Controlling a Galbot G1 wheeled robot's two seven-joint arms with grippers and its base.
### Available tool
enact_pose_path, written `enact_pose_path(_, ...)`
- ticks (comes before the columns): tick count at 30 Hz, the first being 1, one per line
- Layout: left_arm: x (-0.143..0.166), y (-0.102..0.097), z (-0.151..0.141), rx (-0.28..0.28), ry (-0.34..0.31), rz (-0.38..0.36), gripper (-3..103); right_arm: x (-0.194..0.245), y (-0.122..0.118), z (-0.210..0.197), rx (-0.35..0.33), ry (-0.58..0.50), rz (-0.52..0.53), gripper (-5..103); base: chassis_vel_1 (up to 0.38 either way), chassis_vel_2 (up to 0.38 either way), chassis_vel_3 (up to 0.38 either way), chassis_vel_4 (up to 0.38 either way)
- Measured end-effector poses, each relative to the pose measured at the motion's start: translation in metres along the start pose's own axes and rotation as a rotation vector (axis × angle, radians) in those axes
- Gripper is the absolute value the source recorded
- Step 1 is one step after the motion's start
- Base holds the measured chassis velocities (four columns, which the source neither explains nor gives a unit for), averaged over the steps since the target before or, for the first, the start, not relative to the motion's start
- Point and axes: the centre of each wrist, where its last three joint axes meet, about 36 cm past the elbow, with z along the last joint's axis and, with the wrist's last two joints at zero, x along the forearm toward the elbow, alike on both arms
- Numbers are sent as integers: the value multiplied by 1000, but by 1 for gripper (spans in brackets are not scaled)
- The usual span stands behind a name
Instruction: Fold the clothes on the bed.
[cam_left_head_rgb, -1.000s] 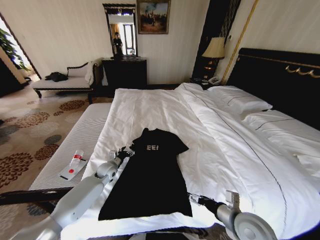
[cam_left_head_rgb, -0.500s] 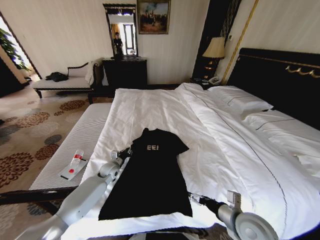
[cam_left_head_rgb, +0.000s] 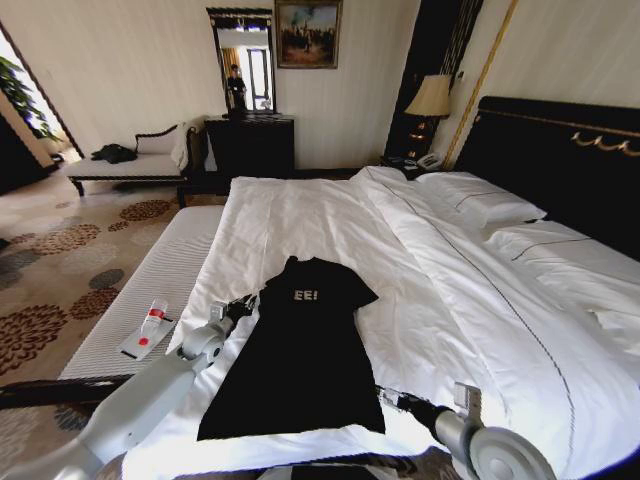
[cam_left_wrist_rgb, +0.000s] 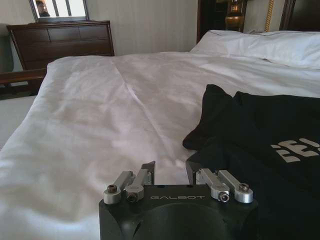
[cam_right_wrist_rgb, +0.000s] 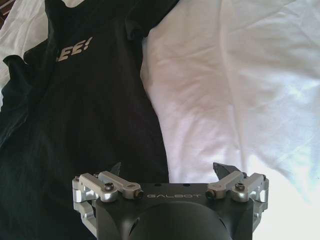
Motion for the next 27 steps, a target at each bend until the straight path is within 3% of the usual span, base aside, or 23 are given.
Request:
enact_pose_path(3, -9, 6, -7, -5, -8, 14, 54, 1, 0, 0, 0, 0, -1, 100, 0, 0, 0, 0)
enact_pose_path(5, -13, 5, -9, -5, -7, 30, 54, 2, 1, 0, -1, -2, -3, 100, 0, 0, 0, 0)
enact_pose_path(9, -26, -2, -12, -12, 14, 106, 77, 5, 4, 0, -4, -8, -8, 100, 0, 0, 0, 0)
enact_pose_path(10, -26, -2, -12, -12, 14, 106, 77, 5, 4, 0, -4, -8, -8, 100, 0, 0, 0, 0)
enact_pose_path(12, -28, -2, -13, -34, 34, 160, 88, 6, 4, 0, -4, -9, -5, 100, 0, 0, 0, 0)
enact_pose_path(14, -29, -1, -15, -45, 41, 177, 88, 7, 4, 0, -3, -11, -3, 100, 0, 0, 0, 0)
enact_pose_path(15, -32, 0, -16, -55, 50, 187, 97, 7, 3, 0, -3, -12, -1, 100, 0, 0, 0, 0)
enact_pose_path(22, -55, -5, -22, -51, 56, 192, 102, 8, 3, -2, -3, -15, 1, 100, 0, 0, 0, 0)
enact_pose_path(24, -59, -10, -23, -46, 55, 196, 100, 8, 3, -2, -4, -15, 2, 100, 0, 0, 0, 0)
enact_pose_path(27, -65, -17, -18, -29, 55, 185, 89, 8, 2, -3, -2, -16, 5, 100, 0, 0, 0, 0)
